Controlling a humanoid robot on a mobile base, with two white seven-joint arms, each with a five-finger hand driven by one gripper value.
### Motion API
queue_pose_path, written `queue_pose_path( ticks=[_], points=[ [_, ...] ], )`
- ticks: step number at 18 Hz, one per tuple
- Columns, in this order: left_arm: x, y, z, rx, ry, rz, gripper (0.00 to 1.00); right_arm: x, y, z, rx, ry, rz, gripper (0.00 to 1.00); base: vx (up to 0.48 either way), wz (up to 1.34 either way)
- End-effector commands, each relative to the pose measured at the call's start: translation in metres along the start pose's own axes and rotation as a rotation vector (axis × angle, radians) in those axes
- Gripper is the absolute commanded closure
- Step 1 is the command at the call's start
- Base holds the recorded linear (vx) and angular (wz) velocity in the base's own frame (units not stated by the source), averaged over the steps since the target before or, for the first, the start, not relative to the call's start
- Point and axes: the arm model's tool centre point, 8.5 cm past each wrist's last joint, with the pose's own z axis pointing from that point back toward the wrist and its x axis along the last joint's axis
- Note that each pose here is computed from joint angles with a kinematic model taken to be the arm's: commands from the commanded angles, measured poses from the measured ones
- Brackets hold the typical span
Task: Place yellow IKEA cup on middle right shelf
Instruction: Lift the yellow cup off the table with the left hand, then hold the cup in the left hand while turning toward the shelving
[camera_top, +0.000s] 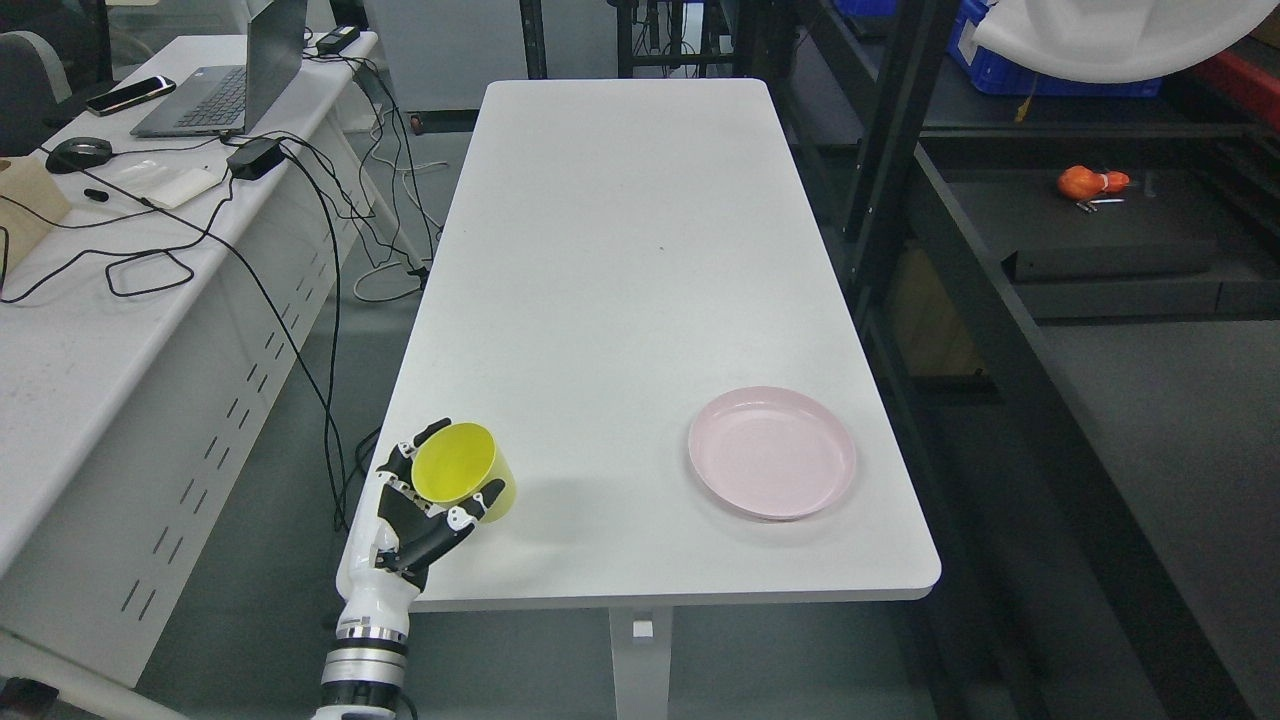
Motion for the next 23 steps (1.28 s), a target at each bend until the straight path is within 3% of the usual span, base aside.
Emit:
queue_pose_path(
  ticks=[1, 10, 23],
  points=[
    [0.009, -0.004, 0.003, -0.025, -0.017, 0.000, 1.00, -0.006, -0.010, 0.001, -0.016, 0.009, 0.002, 0.01, -0.178, 0.07],
    [0.021, -0.009, 0.010, -0.038, -0.049, 0.005, 1.00, -0.006, -0.010, 0.001, -0.016, 0.009, 0.002, 0.01, -0.170, 0.00],
    [0.020, -0.019, 0.019, -0.064, -0.047, 0.015, 1.00, -0.006, -0.010, 0.001, -0.016, 0.009, 0.002, 0.01, -0.144, -0.40]
  ],
)
